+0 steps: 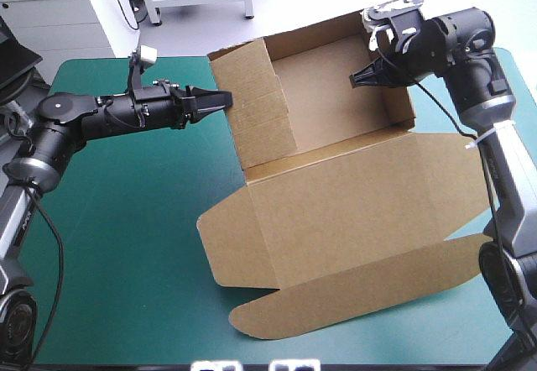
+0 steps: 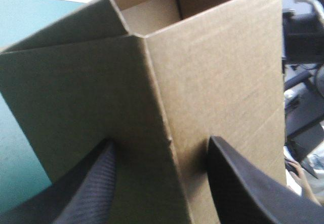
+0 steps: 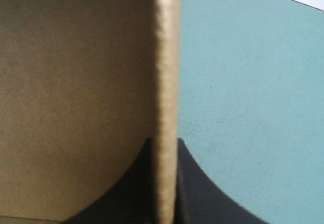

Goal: Fold the box

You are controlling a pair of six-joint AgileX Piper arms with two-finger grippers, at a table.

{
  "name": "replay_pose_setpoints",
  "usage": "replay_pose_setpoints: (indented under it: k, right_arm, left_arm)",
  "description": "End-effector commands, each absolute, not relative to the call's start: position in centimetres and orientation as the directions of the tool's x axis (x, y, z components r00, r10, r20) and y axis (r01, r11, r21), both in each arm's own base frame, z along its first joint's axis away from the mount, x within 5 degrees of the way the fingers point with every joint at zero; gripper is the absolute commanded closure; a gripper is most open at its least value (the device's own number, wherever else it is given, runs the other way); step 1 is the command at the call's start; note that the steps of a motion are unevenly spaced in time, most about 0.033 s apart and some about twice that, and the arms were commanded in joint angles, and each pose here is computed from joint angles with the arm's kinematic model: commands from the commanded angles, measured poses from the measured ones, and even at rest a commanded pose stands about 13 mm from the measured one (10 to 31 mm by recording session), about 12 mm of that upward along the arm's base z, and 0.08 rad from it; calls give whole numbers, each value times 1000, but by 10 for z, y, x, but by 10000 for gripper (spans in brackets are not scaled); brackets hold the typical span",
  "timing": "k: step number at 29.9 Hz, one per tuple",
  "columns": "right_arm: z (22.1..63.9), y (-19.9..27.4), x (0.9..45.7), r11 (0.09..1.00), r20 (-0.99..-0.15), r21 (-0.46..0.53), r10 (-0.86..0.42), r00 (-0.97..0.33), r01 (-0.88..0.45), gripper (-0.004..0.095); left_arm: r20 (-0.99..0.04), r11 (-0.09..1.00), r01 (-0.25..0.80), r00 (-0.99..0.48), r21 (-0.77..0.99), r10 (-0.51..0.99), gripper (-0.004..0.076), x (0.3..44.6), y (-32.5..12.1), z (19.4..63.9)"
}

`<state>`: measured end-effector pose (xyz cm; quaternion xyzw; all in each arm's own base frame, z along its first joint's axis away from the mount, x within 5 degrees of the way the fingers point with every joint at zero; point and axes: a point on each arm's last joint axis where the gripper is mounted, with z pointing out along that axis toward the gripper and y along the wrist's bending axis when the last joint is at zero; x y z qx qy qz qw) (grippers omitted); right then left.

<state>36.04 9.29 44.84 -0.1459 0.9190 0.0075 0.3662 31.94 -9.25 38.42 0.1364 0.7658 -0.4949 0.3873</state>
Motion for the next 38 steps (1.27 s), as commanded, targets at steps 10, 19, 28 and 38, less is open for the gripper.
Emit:
replay_pose_setpoints:
  k: [10,19,28,38]
  right_arm:
    - [483,117,341,954,-804,-110,-250,-540,-277,922]
    - [483,120,340,958,-810,-88,-229,-540,-274,922]
    - [484,131,337,952,-816,-70,-226,-532,-297,922]
    - [488,154,329,934,-844,-69,-243,-478,-352,922]
  left_arm:
    - [-722,726,423,-676,-542,-145,332,313,-104,419]
    - [-753,734,414,-628,-539,-198,332,313,-125,423]
    - [-726,736,347,-630,-581,-276,332,324,-129,418]
    - [-642,773,231,-714,-591,-278,342,342,-131,388]
